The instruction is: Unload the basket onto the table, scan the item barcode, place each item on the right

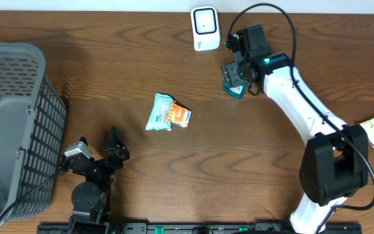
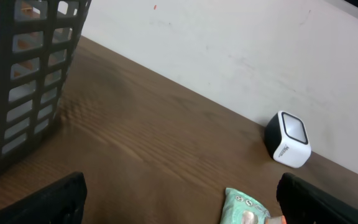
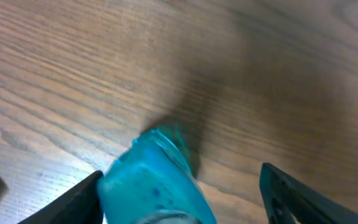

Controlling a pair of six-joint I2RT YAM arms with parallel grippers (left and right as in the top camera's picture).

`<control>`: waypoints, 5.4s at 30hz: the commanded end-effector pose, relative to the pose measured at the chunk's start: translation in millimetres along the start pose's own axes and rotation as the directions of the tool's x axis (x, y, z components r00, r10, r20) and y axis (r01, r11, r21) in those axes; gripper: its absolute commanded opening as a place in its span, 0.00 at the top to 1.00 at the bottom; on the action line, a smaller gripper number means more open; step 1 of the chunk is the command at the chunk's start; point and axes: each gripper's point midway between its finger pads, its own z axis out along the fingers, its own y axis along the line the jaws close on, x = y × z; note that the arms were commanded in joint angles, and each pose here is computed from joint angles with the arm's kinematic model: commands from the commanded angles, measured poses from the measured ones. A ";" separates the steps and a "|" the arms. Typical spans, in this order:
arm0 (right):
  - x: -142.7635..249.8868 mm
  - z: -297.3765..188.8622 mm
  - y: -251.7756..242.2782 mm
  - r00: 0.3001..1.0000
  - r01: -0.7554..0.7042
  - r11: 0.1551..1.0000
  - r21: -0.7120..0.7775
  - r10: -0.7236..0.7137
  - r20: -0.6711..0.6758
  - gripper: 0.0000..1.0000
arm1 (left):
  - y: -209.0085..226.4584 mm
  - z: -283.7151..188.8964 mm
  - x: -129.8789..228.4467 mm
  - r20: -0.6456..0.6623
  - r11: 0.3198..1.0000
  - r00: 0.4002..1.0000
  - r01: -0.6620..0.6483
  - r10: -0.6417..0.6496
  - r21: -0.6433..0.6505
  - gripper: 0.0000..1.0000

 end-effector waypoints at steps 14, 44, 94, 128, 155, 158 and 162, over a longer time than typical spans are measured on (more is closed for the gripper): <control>17.6 20.3 23.4 0.998 -0.002 0.986 -0.167 -0.009 -0.067 0.72 | 9.3 1.4 14.9 -0.041 0.999 0.999 -0.005 0.004 -0.032 0.02; -6.4 -135.5 171.3 0.999 -0.009 0.124 -0.992 0.049 -0.003 0.99 | 9.3 1.4 14.9 -0.041 0.999 0.999 -0.005 0.004 -0.032 0.02; 45.7 -173.9 230.3 0.971 -0.212 -0.016 -0.977 -0.117 -0.209 0.99 | 9.3 1.4 14.9 -0.041 0.999 0.999 -0.005 0.004 -0.032 0.02; 5.5 -46.6 -26.7 0.894 -0.438 0.696 -0.569 0.401 -0.199 0.98 | 9.3 1.4 14.9 -0.041 0.999 0.999 -0.006 0.005 -0.032 0.02; -186.0 -78.8 -41.2 0.856 -0.106 0.829 0.549 -0.205 0.475 0.99 | 9.3 1.4 15.0 -0.042 0.999 0.999 -0.005 0.004 -0.032 0.02; -192.8 -67.3 -30.8 0.846 -0.053 0.770 0.636 -0.304 0.438 0.99 | 9.3 1.4 14.9 -0.041 0.999 0.999 -0.006 0.005 -0.032 0.02; -205.2 -51.2 3.5 0.800 0.033 0.682 0.731 -0.456 0.389 0.99 | 9.3 1.4 14.9 -0.041 0.999 0.999 -0.006 0.005 -0.032 0.02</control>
